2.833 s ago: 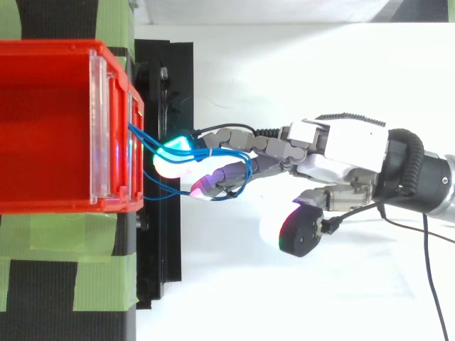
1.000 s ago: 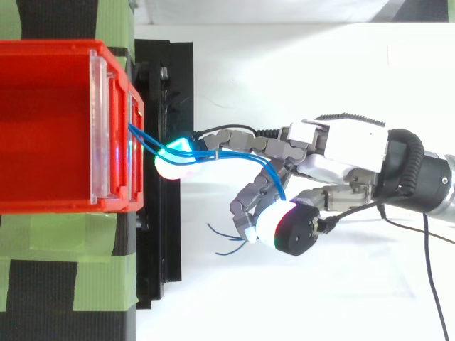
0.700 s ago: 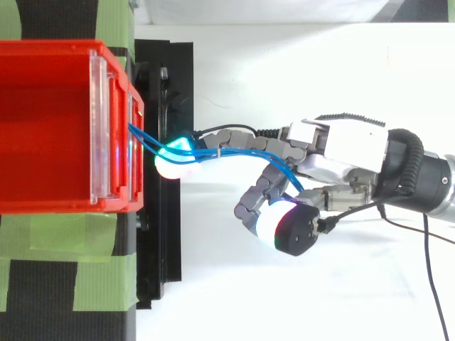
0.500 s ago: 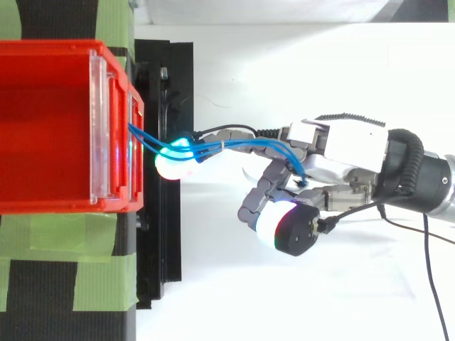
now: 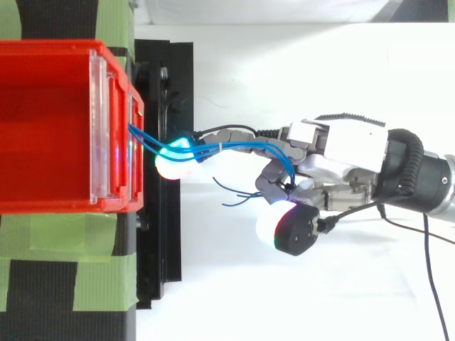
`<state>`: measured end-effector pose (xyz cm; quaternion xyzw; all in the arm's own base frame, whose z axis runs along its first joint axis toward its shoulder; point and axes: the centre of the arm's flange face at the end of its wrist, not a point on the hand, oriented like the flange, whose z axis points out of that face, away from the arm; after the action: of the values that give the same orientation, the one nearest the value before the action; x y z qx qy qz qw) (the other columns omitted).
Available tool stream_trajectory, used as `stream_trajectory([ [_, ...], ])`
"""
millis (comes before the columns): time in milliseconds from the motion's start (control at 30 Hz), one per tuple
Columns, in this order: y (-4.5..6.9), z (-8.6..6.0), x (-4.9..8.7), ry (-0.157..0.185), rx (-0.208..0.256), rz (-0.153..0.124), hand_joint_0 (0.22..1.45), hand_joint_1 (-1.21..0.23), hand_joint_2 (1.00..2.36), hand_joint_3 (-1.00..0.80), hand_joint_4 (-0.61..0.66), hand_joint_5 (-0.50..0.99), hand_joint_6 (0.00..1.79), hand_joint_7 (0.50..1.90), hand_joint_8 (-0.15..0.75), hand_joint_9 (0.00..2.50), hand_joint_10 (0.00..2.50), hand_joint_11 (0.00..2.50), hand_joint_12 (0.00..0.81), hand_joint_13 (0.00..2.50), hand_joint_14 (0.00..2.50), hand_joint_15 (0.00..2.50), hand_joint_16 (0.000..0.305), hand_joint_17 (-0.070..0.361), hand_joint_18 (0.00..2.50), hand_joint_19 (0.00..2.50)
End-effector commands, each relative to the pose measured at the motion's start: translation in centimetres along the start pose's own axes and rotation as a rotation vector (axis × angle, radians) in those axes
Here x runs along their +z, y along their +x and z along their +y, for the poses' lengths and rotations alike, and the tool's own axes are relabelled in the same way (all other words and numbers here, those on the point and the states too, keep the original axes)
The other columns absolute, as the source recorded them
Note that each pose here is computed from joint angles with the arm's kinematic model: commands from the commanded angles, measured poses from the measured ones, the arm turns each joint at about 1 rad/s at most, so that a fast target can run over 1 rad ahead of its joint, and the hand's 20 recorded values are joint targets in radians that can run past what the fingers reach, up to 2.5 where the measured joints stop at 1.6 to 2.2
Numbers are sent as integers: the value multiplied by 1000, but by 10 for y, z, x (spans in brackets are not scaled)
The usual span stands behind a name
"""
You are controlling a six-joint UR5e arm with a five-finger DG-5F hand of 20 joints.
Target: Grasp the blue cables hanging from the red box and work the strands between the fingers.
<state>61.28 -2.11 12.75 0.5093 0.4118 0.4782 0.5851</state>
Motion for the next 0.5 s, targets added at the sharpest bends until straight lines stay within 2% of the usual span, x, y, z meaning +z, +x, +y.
stream_trajectory([
  [0,0,0,0,0,0,1,673,-538,1000,-1000,287,-150,7,694,390,931,2076,1962,476,988,2500,1317,65,147,1268,1023],
  [33,0,0,0,0,0,1,671,-539,1000,-1000,289,-148,7,702,394,914,2162,1968,473,980,2500,1312,66,149,1259,941],
  [67,0,0,0,0,0,1,670,-540,1000,-1000,297,-127,8,728,400,867,2442,1990,474,976,2500,1327,66,150,1242,868],
  [100,0,0,0,0,0,1,670,-541,1000,-1000,295,-127,8,731,398,855,2500,1988,476,976,2500,1322,66,149,1238,839],
  [267,0,0,0,0,0,1,669,-548,1000,-1000,310,-78,11,810,409,789,2500,2140,502,993,2500,1374,66,149,1210,629],
  [467,0,0,0,-2,1,1,668,-553,1000,-1000,335,-43,12,855,409,778,2500,2252,518,1033,2500,1431,67,151,1216,557],
])
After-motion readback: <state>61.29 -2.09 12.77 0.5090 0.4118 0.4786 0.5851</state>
